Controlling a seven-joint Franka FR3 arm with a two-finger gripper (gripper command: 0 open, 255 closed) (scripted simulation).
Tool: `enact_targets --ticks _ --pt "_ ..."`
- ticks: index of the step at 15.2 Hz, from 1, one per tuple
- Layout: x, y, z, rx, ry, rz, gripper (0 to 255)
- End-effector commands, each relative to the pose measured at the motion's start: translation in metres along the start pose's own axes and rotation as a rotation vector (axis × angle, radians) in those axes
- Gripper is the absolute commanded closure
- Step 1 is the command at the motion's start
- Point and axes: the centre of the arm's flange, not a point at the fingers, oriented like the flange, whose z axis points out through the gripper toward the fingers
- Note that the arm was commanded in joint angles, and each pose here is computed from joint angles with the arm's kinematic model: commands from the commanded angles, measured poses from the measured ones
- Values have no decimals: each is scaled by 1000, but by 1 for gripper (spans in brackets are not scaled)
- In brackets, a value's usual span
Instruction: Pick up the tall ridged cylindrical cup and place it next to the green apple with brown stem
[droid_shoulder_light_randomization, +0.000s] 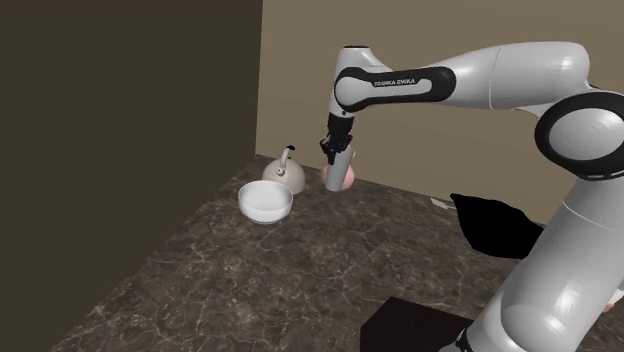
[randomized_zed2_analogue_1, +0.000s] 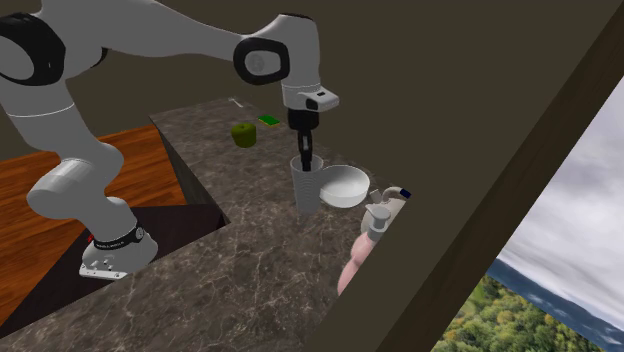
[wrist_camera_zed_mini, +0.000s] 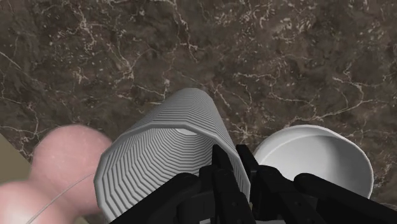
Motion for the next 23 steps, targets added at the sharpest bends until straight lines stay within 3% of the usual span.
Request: enact_targets --ticks 1,16,23 --pt "0 1 -11 0 0 0 255" --pt "3 7 -88 0 0 0 255" --pt "-51 -67 -96 0 0 0 255"
